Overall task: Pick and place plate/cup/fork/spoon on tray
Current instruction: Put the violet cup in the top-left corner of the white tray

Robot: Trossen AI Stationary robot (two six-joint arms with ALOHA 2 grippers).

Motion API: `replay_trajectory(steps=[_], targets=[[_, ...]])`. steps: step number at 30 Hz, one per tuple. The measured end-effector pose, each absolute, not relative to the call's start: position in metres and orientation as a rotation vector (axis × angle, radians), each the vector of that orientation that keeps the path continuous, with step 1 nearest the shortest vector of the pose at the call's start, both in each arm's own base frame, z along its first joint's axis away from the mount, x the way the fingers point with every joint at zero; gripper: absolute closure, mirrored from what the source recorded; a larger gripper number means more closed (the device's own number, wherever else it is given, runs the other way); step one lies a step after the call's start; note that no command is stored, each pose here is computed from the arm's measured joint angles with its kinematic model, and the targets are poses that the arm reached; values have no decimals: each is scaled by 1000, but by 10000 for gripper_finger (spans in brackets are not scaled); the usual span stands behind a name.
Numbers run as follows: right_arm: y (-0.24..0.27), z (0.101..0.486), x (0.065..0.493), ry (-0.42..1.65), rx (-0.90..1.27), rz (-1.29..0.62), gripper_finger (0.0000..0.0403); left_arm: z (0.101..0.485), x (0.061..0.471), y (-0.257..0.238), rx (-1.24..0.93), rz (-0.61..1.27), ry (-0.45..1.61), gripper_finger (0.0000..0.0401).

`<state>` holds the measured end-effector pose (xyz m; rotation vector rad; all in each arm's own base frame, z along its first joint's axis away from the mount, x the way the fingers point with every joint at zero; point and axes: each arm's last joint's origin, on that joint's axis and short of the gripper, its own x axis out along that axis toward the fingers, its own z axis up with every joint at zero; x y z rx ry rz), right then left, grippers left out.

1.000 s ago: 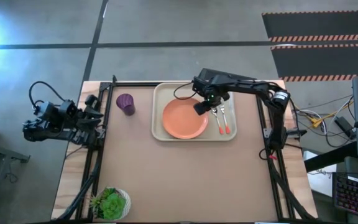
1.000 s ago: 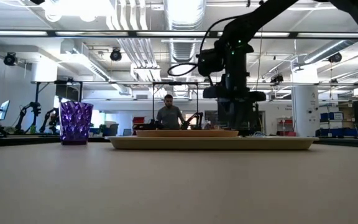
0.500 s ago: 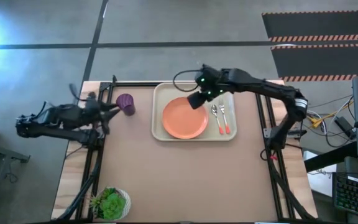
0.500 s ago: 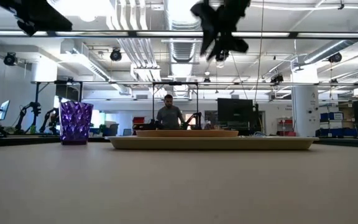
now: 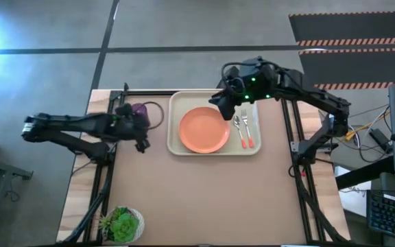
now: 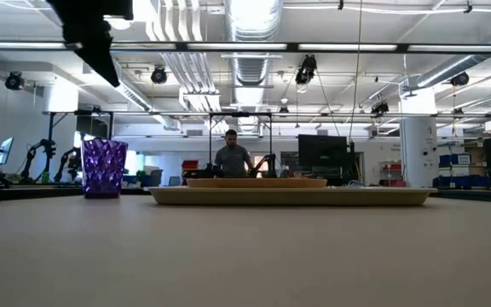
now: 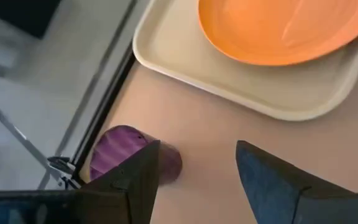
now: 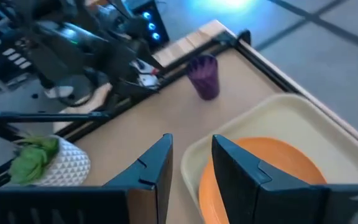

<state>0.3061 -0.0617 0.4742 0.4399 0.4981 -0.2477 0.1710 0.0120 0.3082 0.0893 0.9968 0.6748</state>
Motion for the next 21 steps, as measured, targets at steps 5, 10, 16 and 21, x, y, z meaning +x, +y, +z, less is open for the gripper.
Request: replay_trajectory(steps=[5,10,16,21], targets=[[-54,484,300,503,388,-207,303,303,196,25,81,741,1113,209],[-52,482,295,556,373,-205,303,301,205,44,-55,820,1227,209],[-52,478,294,600,330,-195,303,298,206,68,-271,733,1261,209],[-51,478,294,609,297,-158,303,300,199,85,-319,708,1248,209]])
